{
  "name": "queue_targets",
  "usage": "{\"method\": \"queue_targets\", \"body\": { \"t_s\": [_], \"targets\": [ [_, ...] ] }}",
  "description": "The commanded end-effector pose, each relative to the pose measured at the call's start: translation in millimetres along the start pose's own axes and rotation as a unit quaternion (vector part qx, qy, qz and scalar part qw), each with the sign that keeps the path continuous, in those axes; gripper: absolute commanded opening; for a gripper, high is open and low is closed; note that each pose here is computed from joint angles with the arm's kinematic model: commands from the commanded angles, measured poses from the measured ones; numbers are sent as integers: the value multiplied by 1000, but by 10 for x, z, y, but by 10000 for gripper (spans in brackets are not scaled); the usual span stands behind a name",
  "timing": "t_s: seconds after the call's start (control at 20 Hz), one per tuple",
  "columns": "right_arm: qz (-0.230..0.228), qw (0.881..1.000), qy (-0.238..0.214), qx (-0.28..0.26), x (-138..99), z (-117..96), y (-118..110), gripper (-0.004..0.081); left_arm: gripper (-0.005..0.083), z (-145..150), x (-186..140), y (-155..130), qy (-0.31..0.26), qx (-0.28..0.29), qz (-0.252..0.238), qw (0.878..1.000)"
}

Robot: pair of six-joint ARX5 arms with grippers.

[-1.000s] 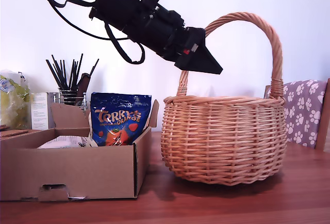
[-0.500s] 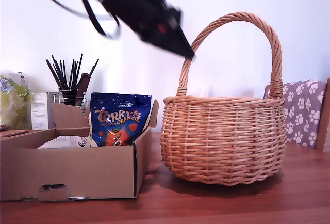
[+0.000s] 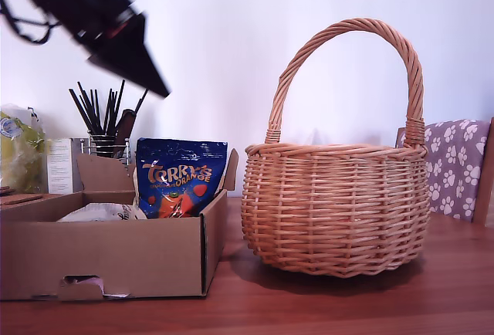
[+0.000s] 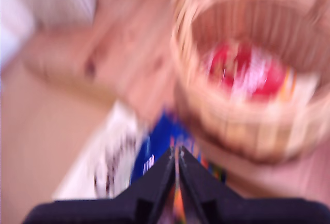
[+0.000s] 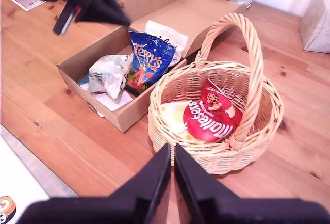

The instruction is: Move the bags of Easter eggs from the cardboard box on the left into the woven basket on the right side.

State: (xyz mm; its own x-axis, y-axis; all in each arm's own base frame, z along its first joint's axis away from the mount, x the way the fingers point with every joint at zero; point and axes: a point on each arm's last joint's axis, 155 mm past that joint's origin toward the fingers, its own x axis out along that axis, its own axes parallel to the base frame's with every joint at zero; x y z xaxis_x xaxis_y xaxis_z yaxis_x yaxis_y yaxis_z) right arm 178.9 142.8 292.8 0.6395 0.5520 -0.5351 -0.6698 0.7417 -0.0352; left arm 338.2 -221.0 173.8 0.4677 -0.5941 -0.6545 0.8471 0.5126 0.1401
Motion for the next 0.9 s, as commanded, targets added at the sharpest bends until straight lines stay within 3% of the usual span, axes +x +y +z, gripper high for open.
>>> {"method": "queue_targets", "body": {
  "t_s": [0.0,0.1,0.15,0.45,0.85],
  "targets": [
    [2,1000,-6,-1,-7,36,9,-13,59,21,-22,-14,-12,12,-10,1000],
    [2,1000,-7,-1,-7,39,9,-13,578,-34,9,46,-7,11,-9,1000],
    [2,1000,-7,-1,-7,39,9,-13,797,-44,27,76,-6,33,-4,999],
    [2,1000,-7,-1,-7,42,9,-13,767,12,304,249,-28,71,12,997],
    [2,1000,-7,-1,-7,42,9,-13,765,-566,853,80,44,37,-61,996]
  ]
}}
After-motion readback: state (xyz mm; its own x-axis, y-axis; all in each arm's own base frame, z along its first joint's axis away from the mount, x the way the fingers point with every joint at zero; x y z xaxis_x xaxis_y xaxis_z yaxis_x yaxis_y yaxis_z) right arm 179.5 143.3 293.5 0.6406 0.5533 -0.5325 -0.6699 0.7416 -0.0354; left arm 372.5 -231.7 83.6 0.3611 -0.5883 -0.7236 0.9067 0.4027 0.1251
